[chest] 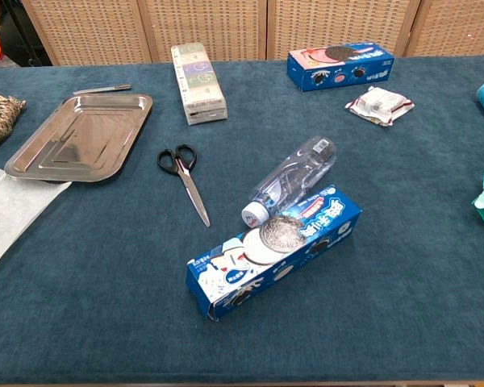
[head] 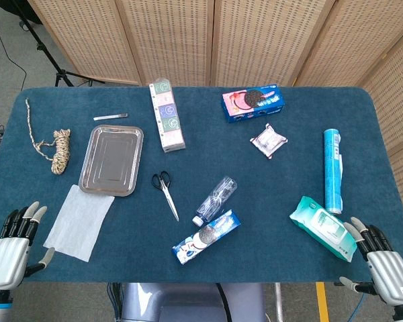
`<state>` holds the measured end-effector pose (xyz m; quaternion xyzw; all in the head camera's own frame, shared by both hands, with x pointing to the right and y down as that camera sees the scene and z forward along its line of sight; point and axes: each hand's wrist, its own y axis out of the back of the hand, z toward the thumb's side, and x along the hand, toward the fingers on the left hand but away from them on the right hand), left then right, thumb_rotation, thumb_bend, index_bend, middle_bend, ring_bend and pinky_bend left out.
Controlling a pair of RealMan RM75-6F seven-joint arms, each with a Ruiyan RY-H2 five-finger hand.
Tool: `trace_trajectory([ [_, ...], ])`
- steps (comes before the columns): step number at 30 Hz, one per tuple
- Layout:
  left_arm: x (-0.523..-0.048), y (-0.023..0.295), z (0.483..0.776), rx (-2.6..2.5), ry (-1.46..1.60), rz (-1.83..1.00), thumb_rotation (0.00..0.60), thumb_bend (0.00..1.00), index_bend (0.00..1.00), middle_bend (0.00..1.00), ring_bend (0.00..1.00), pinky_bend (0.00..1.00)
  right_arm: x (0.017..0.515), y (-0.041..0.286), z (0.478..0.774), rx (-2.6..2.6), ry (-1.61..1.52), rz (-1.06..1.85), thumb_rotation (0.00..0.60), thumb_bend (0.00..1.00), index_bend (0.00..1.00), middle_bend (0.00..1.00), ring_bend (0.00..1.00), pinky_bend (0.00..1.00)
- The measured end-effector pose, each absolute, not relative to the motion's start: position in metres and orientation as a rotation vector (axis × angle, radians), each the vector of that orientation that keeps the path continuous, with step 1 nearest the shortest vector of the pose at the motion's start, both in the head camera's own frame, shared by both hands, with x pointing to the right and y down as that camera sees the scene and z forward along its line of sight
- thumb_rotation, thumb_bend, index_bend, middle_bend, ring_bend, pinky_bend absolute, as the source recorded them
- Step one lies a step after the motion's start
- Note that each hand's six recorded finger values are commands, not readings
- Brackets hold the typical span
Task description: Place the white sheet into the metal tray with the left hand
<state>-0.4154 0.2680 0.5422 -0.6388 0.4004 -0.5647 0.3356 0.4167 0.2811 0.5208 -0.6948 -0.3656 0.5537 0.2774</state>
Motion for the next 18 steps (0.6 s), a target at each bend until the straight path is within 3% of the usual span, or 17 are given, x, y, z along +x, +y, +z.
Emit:
trace_trajectory([
  [18,-0.4157,0.2686,0.545,-1.691,1.045,-1.475,0.562,0.3,0.02,0.0,0.0,0.0,0.4142,0.2817,0.525,-1.87,-0.965,1.5,0.6,0.0,0.0,0.0,0.0,0.0],
])
